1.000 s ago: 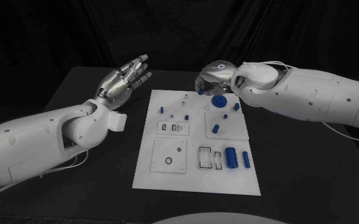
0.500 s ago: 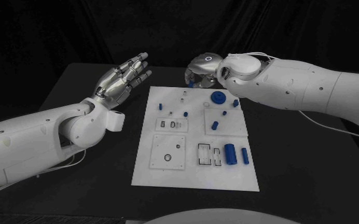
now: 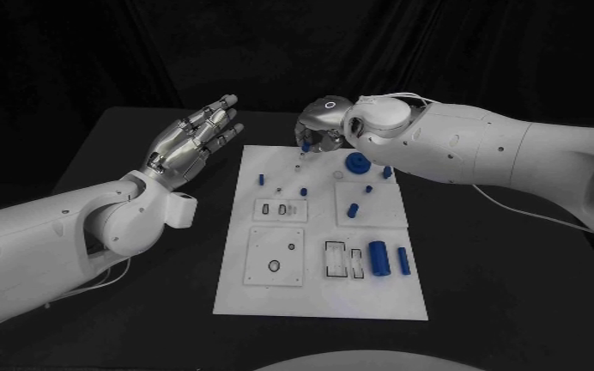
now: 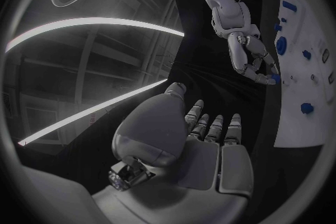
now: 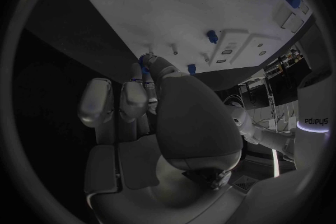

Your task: Assemble the parts on the task board

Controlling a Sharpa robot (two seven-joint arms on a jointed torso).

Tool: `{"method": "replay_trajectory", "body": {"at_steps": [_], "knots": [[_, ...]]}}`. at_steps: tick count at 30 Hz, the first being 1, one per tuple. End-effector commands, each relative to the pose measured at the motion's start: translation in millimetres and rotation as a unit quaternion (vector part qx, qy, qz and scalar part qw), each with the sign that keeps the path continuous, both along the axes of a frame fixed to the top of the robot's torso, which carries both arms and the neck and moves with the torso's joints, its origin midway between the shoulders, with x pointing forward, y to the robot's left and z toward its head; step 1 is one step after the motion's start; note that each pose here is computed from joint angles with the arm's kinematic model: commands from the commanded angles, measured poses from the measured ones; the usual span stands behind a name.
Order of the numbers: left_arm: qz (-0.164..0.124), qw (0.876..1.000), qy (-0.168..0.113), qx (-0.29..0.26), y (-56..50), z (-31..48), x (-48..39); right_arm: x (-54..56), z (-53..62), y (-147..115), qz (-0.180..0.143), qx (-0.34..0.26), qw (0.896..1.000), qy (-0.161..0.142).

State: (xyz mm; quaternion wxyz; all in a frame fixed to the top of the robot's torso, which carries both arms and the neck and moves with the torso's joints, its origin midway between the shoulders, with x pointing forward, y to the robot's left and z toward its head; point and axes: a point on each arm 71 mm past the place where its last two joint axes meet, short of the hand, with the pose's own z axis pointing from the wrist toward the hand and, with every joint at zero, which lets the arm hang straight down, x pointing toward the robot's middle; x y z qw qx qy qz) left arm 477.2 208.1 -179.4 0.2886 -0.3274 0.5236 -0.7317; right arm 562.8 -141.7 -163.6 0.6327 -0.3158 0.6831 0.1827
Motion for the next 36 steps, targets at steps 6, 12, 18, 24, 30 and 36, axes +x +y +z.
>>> {"method": "replay_trajectory", "body": {"at_steps": [6, 12, 18, 24, 30, 36], "knots": [[-0.008, 0.999, -0.031, -0.026, -1.6, 5.3, -0.7, 0.2, -5.3, 0.7, -0.012, -0.005, 1.000, 0.007], [-0.008, 0.999, -0.030, -0.025, -0.4, 5.1, -0.7, 0.3, -6.3, 0.5, -0.016, -0.007, 1.000, 0.009], [-0.007, 0.999, -0.029, -0.024, 0.5, 4.9, -0.5, 0.8, -8.0, -1.1, -0.022, -0.012, 1.000, 0.014], [-0.009, 0.999, -0.029, -0.024, -0.2, 4.6, 0.3, 1.0, -9.7, -1.2, -0.025, -0.014, 0.999, 0.017], [-0.010, 0.999, -0.028, -0.024, -0.8, 4.4, 0.9, 0.8, -12.1, 0.2, -0.025, -0.015, 0.999, 0.020], [-0.010, 0.999, -0.027, -0.023, -0.7, 4.1, 1.5, 0.1, -14.0, 1.8, -0.024, -0.015, 0.999, 0.022]]}}
